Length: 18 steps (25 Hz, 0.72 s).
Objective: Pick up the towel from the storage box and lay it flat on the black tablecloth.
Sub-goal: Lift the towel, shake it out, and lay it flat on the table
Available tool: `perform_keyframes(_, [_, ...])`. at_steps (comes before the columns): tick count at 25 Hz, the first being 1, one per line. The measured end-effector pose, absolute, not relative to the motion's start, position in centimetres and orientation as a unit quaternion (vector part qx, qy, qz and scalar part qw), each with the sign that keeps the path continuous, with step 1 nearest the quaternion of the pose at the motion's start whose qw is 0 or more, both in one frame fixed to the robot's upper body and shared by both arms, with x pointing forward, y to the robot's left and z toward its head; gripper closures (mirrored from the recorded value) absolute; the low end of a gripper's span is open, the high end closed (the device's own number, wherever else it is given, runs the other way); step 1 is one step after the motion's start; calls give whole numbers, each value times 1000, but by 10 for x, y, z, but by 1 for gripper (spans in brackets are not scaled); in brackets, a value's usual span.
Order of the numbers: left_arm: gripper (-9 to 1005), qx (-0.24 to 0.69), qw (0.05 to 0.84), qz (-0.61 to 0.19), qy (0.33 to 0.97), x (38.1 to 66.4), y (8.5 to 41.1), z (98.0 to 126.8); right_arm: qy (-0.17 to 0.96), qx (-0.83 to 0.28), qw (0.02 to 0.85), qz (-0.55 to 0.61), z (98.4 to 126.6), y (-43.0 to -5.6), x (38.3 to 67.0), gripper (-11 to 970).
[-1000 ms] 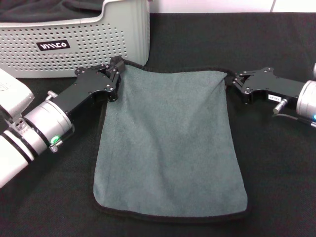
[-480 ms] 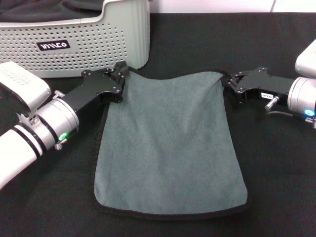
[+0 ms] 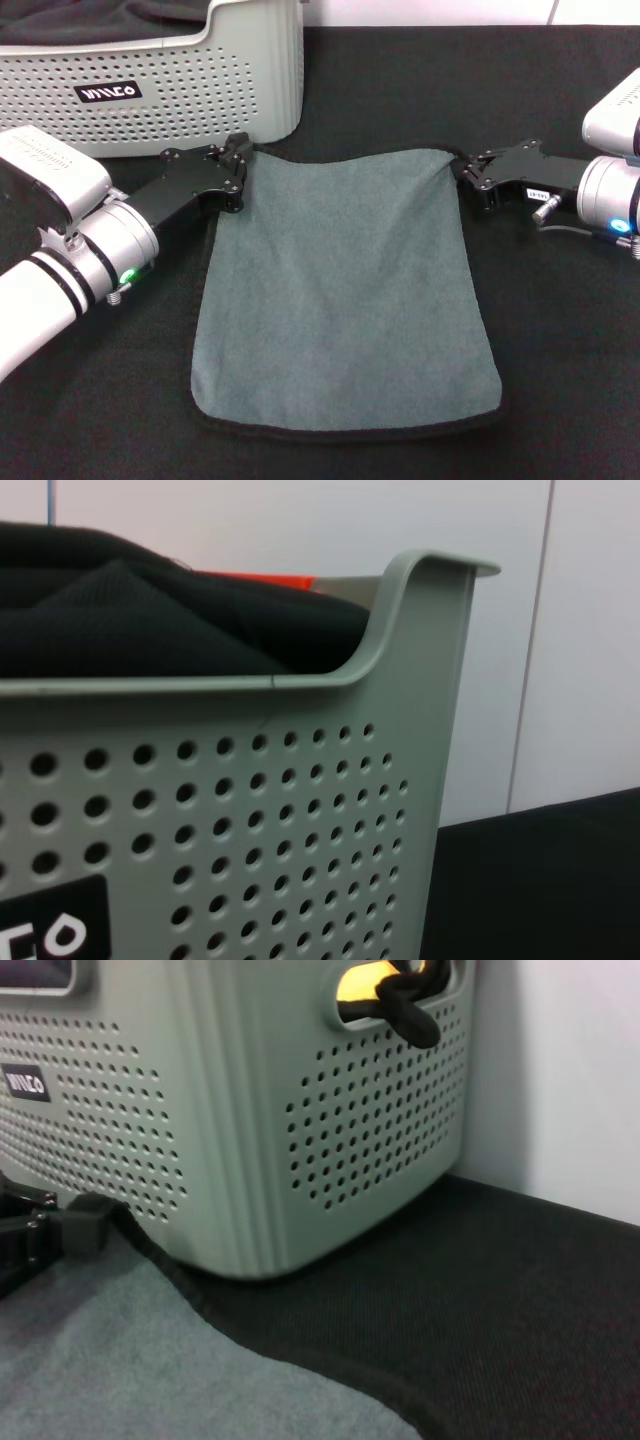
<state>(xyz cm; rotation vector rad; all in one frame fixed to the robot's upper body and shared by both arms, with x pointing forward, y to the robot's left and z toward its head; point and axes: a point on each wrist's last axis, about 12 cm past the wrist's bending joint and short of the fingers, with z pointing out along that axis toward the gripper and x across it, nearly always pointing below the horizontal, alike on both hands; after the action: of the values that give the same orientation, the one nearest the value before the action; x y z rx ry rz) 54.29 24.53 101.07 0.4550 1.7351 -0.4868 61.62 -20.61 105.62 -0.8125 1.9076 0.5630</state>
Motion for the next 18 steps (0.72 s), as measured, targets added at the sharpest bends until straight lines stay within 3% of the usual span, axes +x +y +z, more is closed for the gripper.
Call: perform_keyframes(18, [942, 205, 594, -205, 751, 550, 241, 1013, 788, -347, 461, 215, 1061, -192, 628, 949])
